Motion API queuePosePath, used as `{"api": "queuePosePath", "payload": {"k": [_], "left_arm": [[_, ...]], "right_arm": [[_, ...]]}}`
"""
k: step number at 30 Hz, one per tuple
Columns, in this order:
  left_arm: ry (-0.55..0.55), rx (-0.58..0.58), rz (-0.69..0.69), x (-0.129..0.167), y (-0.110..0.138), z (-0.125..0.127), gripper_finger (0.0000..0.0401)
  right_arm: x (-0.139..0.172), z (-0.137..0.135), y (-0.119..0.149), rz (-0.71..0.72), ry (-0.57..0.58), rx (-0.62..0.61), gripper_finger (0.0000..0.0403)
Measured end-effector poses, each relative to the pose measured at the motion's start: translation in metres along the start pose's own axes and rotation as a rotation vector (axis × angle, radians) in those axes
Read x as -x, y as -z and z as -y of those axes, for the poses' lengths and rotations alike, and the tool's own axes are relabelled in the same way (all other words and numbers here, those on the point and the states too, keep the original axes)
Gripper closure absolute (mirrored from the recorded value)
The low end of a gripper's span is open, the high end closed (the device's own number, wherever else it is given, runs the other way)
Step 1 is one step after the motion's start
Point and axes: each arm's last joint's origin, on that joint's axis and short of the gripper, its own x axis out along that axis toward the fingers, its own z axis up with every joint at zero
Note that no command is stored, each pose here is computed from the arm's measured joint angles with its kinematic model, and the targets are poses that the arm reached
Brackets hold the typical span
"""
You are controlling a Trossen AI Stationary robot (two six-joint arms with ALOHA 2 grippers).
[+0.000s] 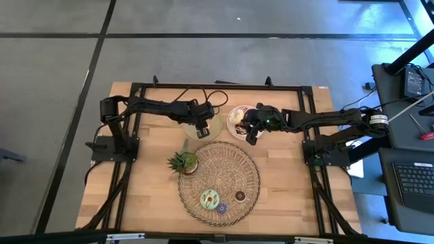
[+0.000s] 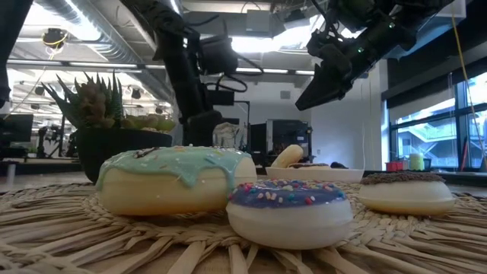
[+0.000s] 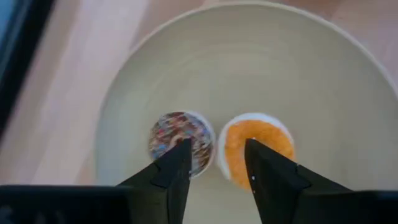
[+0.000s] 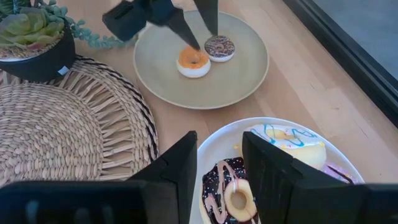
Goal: Pick & Place donuts
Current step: Put the large light blue donut on the white plate
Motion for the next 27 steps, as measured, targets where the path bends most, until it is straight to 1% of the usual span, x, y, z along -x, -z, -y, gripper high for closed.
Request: {"api": "queuePosePath", "payload": {"k": [3, 5, 6, 8, 11, 13, 18, 20, 24, 27], "left_arm": [[-0.029, -0.006, 0.015, 0.010, -0.008, 0.000, 0.0242], [-0.014, -0.024, 0.023, 0.021, -0.011, 0.001, 0.0235], [0.009, -0.042, 0.042, 0.025, -0.014, 0.004, 0.0232], [0.094, -0.082, 0.076, 0.033, -0.016, 0.014, 0.0227], [0.243, -0.143, 0.138, 0.047, -0.018, 0.035, 0.0221], [0.339, -0.207, 0.151, 0.057, -0.015, 0.052, 0.0217], [0.569, -0.390, 0.222, 0.078, -0.006, 0.102, 0.0214], [0.620, -0.475, 0.264, 0.088, 0.000, 0.122, 0.0216], [0.666, -0.622, 0.339, 0.106, 0.013, 0.156, 0.0214], [0.700, -0.695, 0.359, 0.117, 0.024, 0.174, 0.0215]], "right_arm": [[0.000, 0.000, 0.000, -0.001, 0.000, -0.001, 0.0273], [0.000, 0.000, 0.000, -0.002, 0.000, -0.001, 0.0273], [0.000, 0.000, 0.000, -0.005, 0.000, 0.000, 0.0273], [0.000, 0.000, 0.002, -0.019, 0.001, 0.005, 0.0273], [0.000, 0.001, 0.003, -0.030, 0.004, 0.004, 0.0273], [0.000, 0.001, 0.003, -0.032, 0.005, 0.004, 0.0273], [0.000, 0.003, 0.003, -0.030, 0.011, 0.000, 0.0273], [0.000, 0.003, 0.003, -0.029, 0.011, -0.003, 0.0273], [0.000, 0.003, 0.003, -0.029, 0.012, -0.006, 0.0273], [0.000, 0.003, 0.003, -0.029, 0.012, -0.028, 0.0273]]}}
